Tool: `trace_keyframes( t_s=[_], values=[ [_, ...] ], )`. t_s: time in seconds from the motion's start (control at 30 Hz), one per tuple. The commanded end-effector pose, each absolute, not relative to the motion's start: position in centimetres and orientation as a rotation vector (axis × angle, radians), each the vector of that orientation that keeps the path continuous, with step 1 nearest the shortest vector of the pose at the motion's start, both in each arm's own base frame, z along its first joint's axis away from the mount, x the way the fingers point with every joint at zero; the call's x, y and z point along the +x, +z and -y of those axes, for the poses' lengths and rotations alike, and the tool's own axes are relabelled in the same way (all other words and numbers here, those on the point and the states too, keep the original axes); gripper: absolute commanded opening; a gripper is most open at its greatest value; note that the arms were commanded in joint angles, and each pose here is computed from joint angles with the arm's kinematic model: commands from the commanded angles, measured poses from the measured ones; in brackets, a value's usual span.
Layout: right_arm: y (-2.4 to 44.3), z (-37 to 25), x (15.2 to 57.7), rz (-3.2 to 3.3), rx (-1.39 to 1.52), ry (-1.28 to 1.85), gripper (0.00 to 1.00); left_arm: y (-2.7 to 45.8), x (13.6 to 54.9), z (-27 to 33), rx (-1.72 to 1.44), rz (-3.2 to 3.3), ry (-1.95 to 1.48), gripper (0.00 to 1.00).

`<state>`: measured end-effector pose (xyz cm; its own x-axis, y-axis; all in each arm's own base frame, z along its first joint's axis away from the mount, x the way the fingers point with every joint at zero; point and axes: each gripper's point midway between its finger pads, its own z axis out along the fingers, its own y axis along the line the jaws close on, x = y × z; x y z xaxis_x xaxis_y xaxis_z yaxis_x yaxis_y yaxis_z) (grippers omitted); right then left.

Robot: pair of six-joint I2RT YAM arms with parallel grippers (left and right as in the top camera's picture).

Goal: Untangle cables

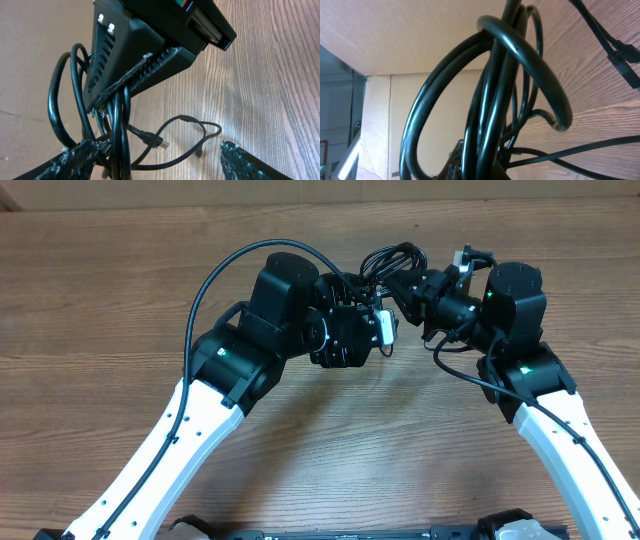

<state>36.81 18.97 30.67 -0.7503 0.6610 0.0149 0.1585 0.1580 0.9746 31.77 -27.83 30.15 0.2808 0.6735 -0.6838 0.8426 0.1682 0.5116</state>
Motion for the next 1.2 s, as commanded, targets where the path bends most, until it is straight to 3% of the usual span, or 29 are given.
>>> trace_keyframes(
  t_s=[0.0, 0.53, 0.57, 0.63, 0.7, 1.0, 1.07, 1.1, 1.17],
  values=[
    [32.1, -19.2, 36.5, -2.004, 0.73, 1.658, 0.04, 29.7, 31.6, 28.8, 1.592, -1.421, -0.234, 0.77],
    [32.6, -19.6, 36.1, -2.006, 0.683, 1.694, 0.04, 28.5, 31.1, 29.5, 1.595, -1.47, -0.321, 0.64],
    [32.6, -19.7, 36.0, -2.009, 0.679, 1.698, 0.04, 28.5, 31.1, 29.5, 1.595, -1.469, -0.321, 0.61],
    [32.6, -19.8, 35.9, -2.013, 0.673, 1.704, 0.04, 28.5, 31.1, 29.6, 1.594, -1.468, -0.321, 0.27],
    [32.6, -19.8, 35.9, -2.013, 0.672, 1.704, 0.04, 28.6, 31.1, 29.5, 1.593, -1.468, -0.32, 0.06],
    [32.6, -19.8, 35.8, -2.018, 0.661, 1.706, 0.04, 29.0, 31.3, 29.7, 1.543, -1.495, -0.347, 0.04],
    [32.5, -19.8, 35.8, -2.022, 0.637, 1.685, 0.18, 29.5, 31.3, 29.7, 1.497, -1.528, -0.376, 0.04],
    [32.3, -19.7, 35.9, -2.022, 0.621, 1.657, 0.34, 29.9, 31.3, 29.7, 1.464, -1.55, -0.397, 0.04],
    [32.1, -19.5, 36.1, -2.022, 0.575, 1.611, 0.35, 31.1, 31.2, 29.4, 1.381, -1.598, -0.443, 0.04]
  ],
)
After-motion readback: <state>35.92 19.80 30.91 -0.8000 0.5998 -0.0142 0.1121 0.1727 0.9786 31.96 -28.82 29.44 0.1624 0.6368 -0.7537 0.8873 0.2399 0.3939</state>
